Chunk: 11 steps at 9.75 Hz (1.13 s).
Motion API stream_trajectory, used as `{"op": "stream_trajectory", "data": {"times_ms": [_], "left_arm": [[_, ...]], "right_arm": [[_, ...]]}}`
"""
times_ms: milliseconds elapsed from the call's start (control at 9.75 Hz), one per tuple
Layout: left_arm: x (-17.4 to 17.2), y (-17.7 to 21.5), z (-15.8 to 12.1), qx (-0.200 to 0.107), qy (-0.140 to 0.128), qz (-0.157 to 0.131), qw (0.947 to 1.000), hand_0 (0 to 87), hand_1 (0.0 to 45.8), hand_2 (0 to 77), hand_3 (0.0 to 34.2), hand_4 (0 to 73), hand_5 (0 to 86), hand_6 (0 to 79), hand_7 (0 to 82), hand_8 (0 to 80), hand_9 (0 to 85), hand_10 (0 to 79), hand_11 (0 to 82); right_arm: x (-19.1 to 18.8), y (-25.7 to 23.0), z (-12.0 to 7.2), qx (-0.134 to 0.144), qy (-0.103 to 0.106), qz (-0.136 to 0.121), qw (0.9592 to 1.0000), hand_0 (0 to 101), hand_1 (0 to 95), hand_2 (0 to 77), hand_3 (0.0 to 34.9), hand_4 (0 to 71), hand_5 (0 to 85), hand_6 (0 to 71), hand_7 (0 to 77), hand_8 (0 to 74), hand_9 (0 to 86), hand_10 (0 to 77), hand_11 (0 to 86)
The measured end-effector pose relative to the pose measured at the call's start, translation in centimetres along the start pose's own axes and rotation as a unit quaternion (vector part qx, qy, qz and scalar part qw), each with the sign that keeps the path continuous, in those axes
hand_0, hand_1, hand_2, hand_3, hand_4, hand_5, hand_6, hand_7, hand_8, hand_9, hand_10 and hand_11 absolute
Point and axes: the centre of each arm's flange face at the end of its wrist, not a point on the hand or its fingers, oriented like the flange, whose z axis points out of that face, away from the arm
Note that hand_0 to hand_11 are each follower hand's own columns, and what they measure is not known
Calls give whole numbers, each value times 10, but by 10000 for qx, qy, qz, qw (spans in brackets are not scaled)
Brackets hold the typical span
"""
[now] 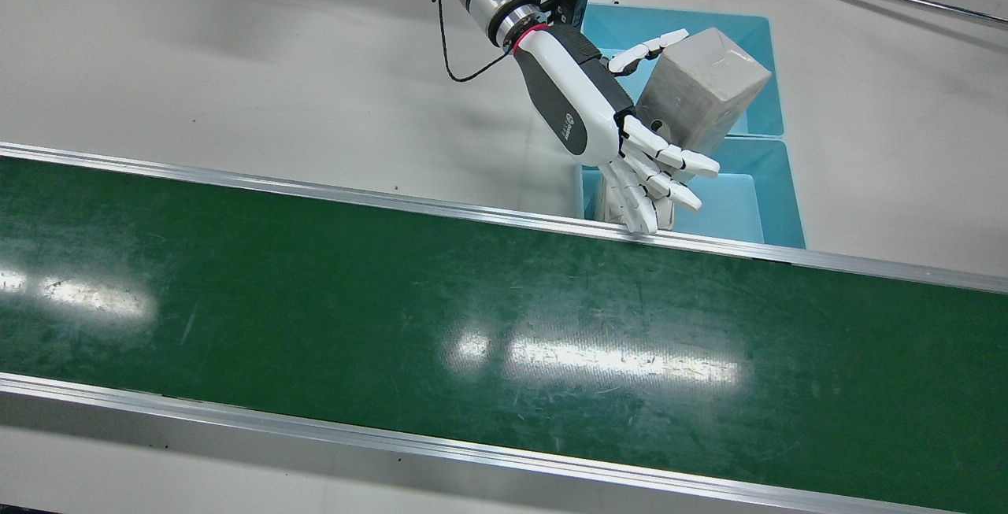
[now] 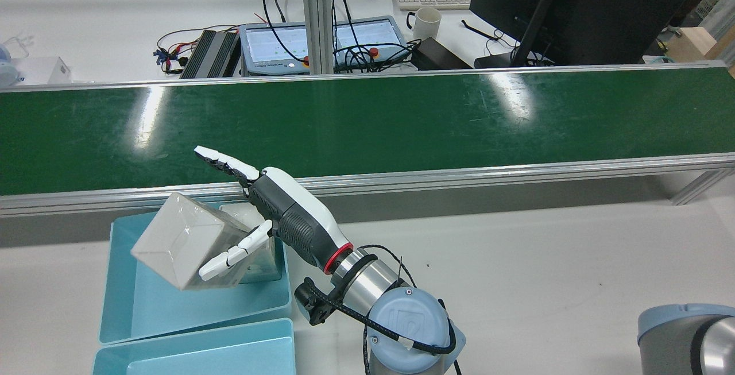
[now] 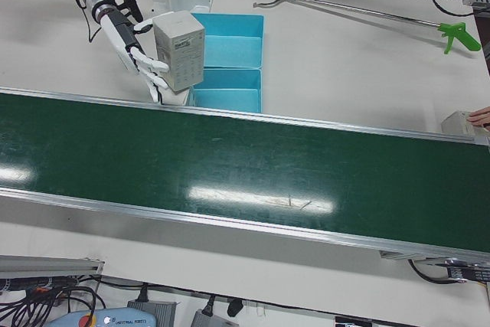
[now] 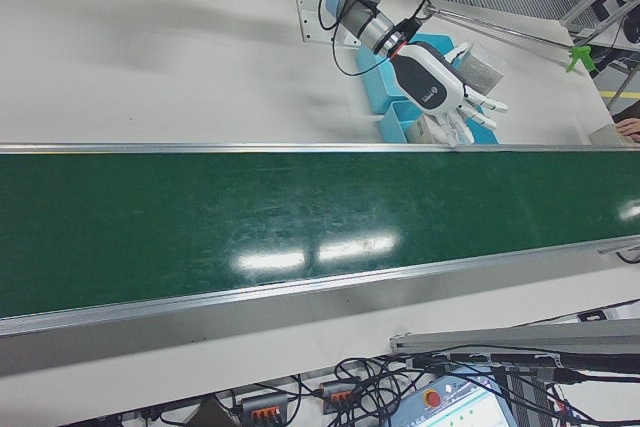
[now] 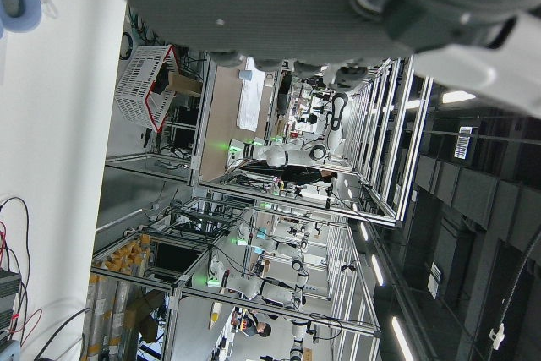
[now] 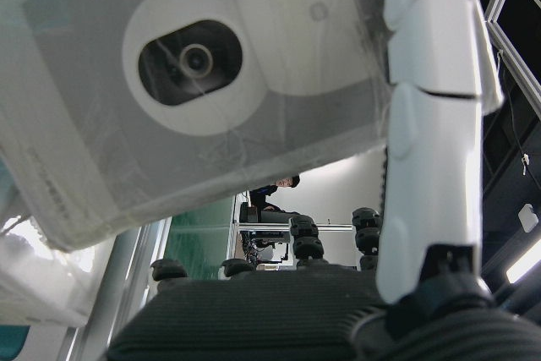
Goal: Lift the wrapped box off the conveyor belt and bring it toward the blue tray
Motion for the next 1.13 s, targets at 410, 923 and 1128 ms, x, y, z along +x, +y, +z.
{"op": "stream_trajectory", "data": {"times_ms": [410, 923, 1128], "left_arm": [[0, 0, 0, 0, 0, 0, 10000, 0, 0, 5, 0, 0, 11, 5, 5, 5, 5, 5, 0], [0, 0, 0, 0, 0, 0, 10000, 0, 0, 5, 0, 5, 11, 5, 5, 5, 5, 5, 5], [0, 0, 0, 0, 0, 0, 10000, 0, 0, 5, 0, 0, 5, 0, 5, 5, 0, 0, 5]], "right_arm": [[-32, 1, -10, -59, -176, 5, 9998, 478, 153, 93, 262, 93, 65, 16, 120, 0, 5, 0, 5], [-159, -47, -30, 400, -652, -54, 9971, 544, 256, 185, 162, 185, 240, 104, 235, 93, 11, 0, 5], [-255, -116, -61, 849, -878, -14, 9925, 519, 169, 316, 27, 256, 616, 349, 524, 267, 267, 104, 71]]}}
